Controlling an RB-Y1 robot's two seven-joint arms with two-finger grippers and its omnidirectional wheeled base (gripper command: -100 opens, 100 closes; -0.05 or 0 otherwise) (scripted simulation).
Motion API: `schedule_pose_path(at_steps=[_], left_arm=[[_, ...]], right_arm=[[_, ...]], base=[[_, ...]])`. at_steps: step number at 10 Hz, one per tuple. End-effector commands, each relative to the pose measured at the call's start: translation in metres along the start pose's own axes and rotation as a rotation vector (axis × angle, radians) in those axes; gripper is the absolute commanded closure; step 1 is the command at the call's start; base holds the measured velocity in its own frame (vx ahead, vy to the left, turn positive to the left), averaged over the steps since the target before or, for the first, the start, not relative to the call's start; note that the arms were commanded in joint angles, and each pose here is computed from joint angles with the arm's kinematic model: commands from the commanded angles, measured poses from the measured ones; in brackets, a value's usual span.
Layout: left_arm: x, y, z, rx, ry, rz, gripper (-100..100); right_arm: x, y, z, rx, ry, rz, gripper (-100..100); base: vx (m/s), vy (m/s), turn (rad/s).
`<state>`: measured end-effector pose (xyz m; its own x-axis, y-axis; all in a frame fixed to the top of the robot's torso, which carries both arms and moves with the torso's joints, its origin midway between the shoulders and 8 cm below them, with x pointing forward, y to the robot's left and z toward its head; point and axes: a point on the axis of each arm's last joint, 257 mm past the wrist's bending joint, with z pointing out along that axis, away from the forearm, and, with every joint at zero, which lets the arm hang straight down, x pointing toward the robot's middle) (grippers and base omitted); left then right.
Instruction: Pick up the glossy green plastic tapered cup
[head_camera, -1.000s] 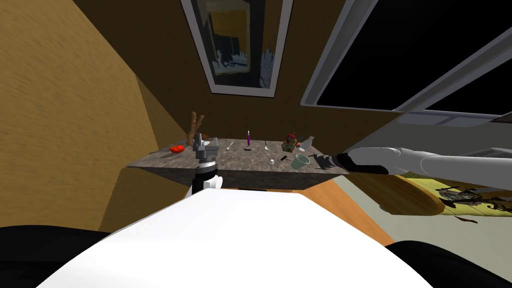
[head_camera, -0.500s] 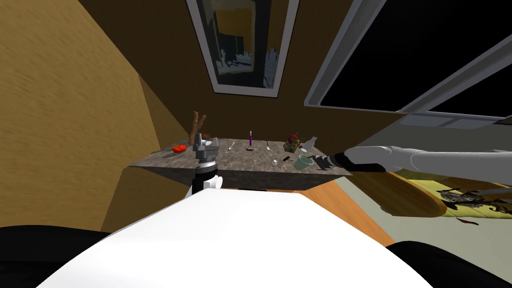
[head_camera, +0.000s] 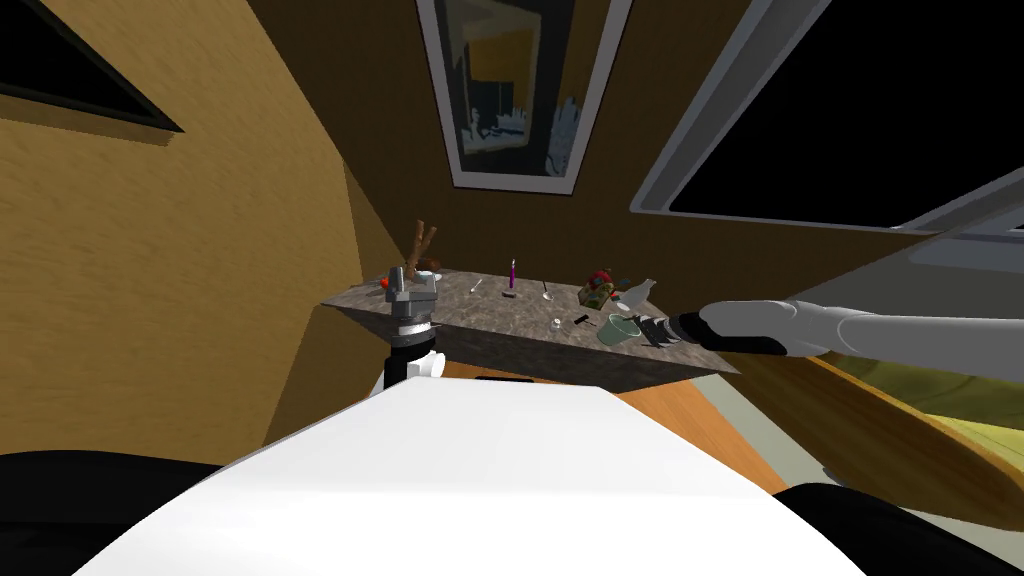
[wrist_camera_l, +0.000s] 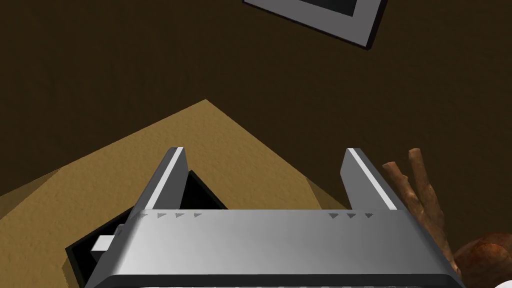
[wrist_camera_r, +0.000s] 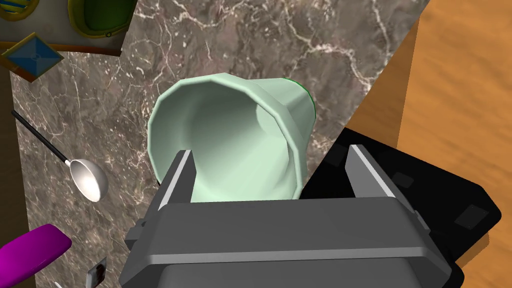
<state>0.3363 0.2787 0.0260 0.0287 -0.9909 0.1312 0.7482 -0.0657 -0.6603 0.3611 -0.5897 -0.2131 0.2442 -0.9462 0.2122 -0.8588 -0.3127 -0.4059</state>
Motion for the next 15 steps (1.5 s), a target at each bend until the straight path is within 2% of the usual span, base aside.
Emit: schedule_pose_path(at_steps=[1,5,6,7,11,12,13,15], left_arm=[[0.000,0.000,0.000,0.000,0.000,0.000,0],[0.000,0.000,0.000,0.000,0.000,0.000,0],[0.000,0.000,0.000,0.000,0.000,0.000,0],[0.000,0.000,0.000,0.000,0.000,0.000,0],[0.000,0.000,0.000,0.000,0.000,0.000,0],[0.000,0.000,0.000,0.000,0.000,0.000,0],[0.000,0.000,0.000,0.000,0.000,0.000,0],[0.000,0.000,0.000,0.000,0.000,0.000,0]], right_arm=[[0.008,0.010,0.002,-0.008,0.017,0.036,-100],[0.028,0.040,0.002,-0.032,0.063,0.129,-100],[0.024,0.036,0.002,-0.029,0.054,0.113,-100],[0.025,0.037,0.002,-0.028,0.056,0.116,100],[0.025,0.037,0.002,-0.028,0.056,0.114,100],[0.025,0.037,0.002,-0.029,0.056,0.114,0],[0.018,0.025,0.002,-0.020,0.039,0.083,100],[0.008,0.010,0.002,-0.008,0.017,0.036,100]], base=[[-0.080,-0.005,0.302],[-0.098,-0.024,0.268],[-0.037,-0.012,0.048],[-0.007,-0.002,-0.010],[-0.002,0.000,0.002],[0.000,0.000,0.000],[0.070,0.012,-0.361],[0.116,0.031,-0.337]])
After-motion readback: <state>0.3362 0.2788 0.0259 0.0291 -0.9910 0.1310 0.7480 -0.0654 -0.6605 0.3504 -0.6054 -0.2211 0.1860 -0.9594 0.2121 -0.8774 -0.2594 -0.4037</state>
